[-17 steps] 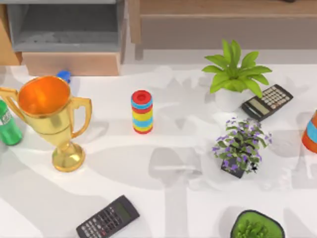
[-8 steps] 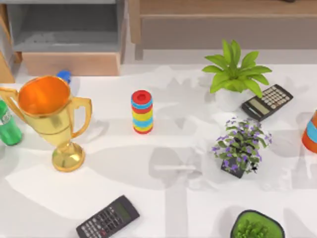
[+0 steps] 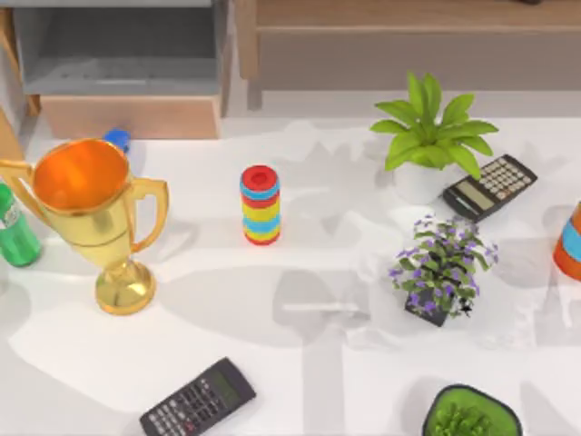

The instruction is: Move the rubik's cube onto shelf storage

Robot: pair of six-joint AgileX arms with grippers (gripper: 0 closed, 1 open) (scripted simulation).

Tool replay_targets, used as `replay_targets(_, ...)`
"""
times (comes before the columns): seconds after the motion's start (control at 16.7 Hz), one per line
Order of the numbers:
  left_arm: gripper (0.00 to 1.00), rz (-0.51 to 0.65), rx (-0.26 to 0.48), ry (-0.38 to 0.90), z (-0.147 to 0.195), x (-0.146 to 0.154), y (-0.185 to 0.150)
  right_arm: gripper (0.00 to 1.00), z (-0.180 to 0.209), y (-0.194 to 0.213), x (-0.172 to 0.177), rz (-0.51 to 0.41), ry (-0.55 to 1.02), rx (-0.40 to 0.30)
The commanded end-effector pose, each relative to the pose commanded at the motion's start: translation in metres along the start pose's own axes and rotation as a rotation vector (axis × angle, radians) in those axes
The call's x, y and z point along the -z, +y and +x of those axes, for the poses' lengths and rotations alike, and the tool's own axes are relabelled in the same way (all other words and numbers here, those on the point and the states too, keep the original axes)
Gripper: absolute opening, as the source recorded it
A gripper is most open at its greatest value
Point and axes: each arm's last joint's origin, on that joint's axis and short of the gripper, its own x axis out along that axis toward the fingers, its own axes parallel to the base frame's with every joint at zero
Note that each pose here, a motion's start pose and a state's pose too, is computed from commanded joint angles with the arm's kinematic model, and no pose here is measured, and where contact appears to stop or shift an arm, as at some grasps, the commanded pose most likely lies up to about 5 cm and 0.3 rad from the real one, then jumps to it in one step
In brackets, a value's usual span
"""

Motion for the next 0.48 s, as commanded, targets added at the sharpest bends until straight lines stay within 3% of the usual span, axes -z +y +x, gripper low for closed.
replay_targets(0.48,0.00,-0.001,0.004,-0.001,-0.053,-0.001,-0.002,1.00,0.000,0.000,0.000,0.000,0.000,0.000)
